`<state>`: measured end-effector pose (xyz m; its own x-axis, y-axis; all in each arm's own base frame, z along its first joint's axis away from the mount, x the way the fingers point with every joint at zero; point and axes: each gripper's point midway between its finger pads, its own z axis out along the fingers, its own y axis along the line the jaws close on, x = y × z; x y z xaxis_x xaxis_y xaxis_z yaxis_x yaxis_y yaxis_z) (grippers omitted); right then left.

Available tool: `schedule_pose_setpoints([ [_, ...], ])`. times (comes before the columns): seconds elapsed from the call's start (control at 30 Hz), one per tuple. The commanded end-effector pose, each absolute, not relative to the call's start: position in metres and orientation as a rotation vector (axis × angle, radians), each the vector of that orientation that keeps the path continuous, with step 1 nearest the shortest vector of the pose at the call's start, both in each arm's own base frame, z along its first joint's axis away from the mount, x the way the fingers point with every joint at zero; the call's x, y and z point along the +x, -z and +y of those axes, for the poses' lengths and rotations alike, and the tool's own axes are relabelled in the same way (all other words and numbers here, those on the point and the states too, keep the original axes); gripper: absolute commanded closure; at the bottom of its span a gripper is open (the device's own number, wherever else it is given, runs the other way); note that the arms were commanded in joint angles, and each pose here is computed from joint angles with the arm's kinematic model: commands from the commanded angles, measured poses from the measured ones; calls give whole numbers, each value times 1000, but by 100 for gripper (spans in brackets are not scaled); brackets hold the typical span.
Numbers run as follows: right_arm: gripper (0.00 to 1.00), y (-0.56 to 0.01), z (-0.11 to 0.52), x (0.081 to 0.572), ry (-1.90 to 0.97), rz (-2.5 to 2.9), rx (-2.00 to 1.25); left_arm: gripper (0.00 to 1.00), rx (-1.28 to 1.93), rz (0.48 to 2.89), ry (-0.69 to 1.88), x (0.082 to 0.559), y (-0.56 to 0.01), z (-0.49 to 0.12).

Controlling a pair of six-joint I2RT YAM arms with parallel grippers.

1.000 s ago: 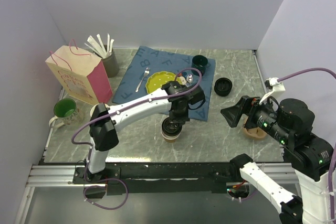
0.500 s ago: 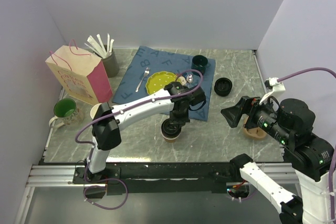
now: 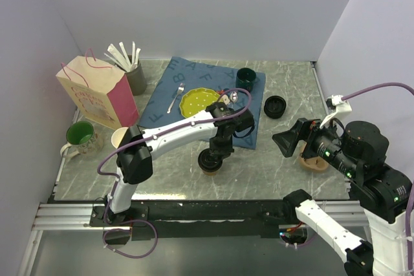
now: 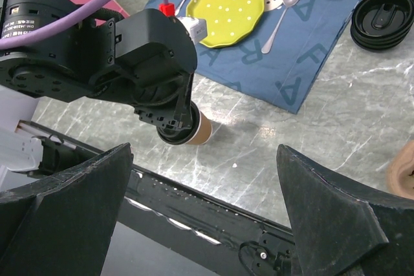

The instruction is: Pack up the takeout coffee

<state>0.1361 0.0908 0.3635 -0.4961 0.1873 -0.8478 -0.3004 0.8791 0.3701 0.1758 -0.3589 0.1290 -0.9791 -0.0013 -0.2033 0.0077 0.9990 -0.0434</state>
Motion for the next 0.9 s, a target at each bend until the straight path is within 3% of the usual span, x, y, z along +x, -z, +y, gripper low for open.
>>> schedule_pose_setpoints([
  [0.0,0,-384,87,130,-603,1932,-84,64,-14,2922,152,173,-156,-368],
  [0.03,0,-384,87,129,-606,1933,-79,55,-21,2921,165,173,-160,-368],
  [0.13,0,-381,88,129,-613,1947,-73,40,-45,2890,235,175,-179,-371],
  [0.2,0,-376,91,129,-625,1962,-70,37,-61,2863,285,180,-193,-370],
  [0.4,0,-336,124,131,-782,2123,-128,38,-147,2813,361,207,-205,-332],
  [0.73,23,-266,192,154,-1138,2317,-240,45,-88,2698,769,204,-190,-293],
  [0.87,25,-240,208,167,-1207,2374,-301,45,-17,2685,816,198,-171,-292],
])
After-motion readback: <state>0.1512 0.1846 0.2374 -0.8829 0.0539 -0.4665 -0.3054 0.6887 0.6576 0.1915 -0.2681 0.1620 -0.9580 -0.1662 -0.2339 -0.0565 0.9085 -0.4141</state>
